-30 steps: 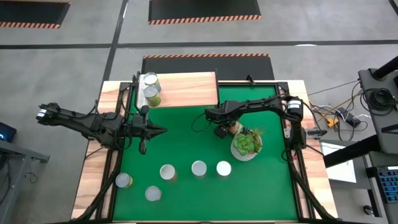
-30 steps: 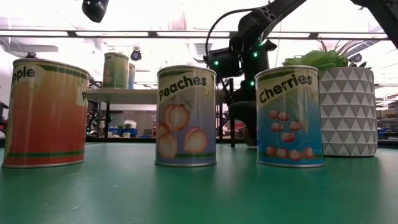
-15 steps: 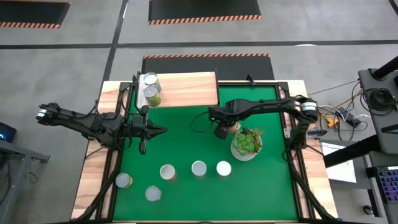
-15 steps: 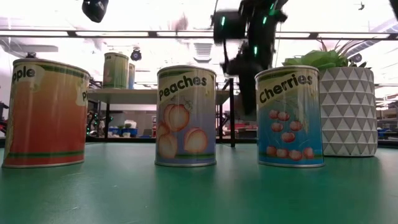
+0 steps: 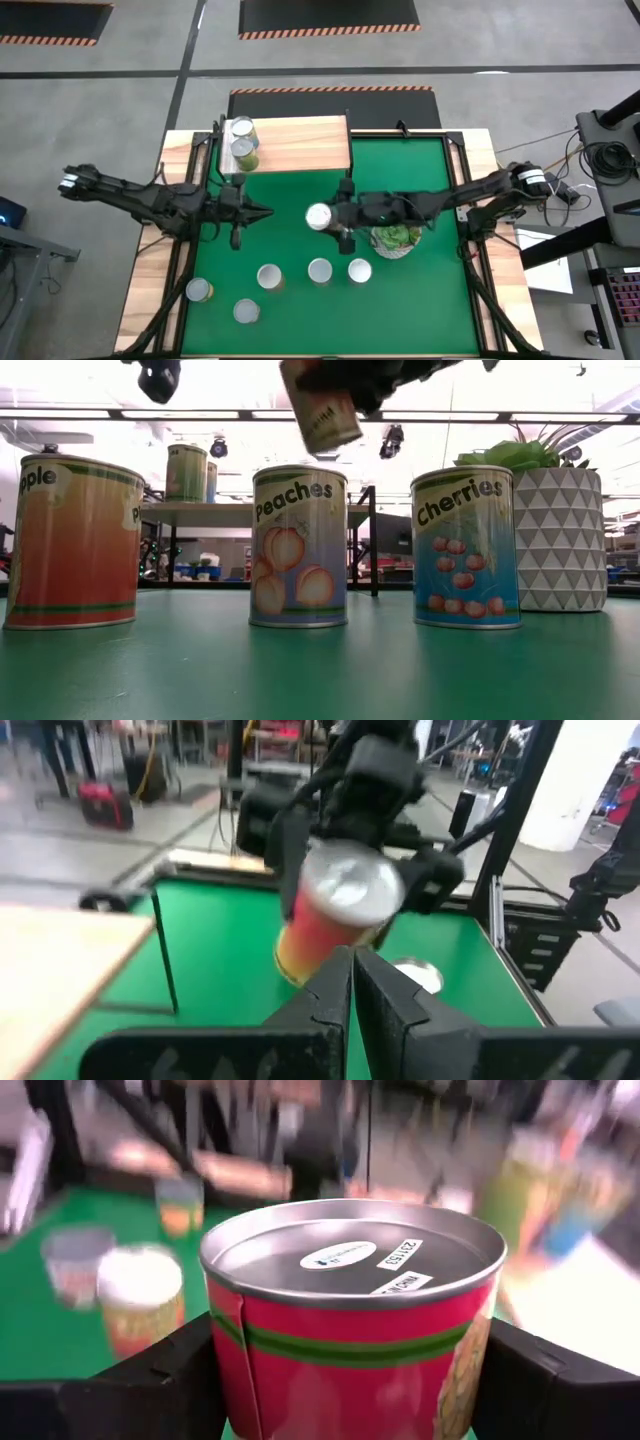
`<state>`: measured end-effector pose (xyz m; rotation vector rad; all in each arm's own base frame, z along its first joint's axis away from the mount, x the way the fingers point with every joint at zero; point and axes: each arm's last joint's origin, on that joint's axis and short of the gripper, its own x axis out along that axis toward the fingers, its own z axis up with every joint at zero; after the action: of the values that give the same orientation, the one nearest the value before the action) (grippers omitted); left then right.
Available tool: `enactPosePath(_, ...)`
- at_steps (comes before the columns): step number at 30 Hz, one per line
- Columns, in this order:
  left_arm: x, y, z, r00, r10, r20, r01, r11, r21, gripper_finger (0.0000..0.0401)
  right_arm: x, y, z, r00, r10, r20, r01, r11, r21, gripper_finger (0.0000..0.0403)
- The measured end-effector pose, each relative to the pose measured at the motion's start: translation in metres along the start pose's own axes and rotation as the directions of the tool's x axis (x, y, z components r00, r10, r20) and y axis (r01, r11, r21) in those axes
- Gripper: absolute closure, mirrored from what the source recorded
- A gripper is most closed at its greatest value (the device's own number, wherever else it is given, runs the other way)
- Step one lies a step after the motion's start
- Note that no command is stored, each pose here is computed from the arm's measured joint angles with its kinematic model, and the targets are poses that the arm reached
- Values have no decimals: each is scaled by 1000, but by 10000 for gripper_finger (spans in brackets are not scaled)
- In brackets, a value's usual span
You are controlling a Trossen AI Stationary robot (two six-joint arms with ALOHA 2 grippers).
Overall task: Pick and place cans onto a shelf
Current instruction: Put the top canned pineapple on the shelf
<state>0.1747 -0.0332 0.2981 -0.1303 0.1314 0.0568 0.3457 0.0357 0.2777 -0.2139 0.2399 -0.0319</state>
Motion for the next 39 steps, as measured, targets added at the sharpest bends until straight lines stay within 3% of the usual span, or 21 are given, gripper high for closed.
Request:
enactPosePath(3,13,-3,-8,999,8,-44,-9,999,-37,401,-4,3,-13,983,-33,180,43,998,-49,115)
enactPosePath(7,37,-8,-15,1000,2,-26,-3,999,-44,401,-10,3,-21,936,-77,344,89,996,-21,111)
enactPosePath(15,70,-17,-26,999,-8,-31,9,999,42,385,-13,2,-22,922,-84,377,107,993,-41,109)
enactPosePath(20,81,-21,-18,999,7,-52,-3,998,69,315,-13,2,-22,925,-83,370,106,993,-44,109)
enactPosePath(31,93,-20,-25,980,155,-126,-136,979,151,88,-13,3,-24,932,-78,353,92,996,-22,109)
enactPosePath(35,99,-20,-28,974,204,-99,-188,970,153,50,-13,3,-23,930,-80,358,92,996,-17,110)
enactPosePath(39,107,-20,-28,975,218,-52,-207,966,155,43,-13,3,-24,931,-80,357,91,996,-17,110)
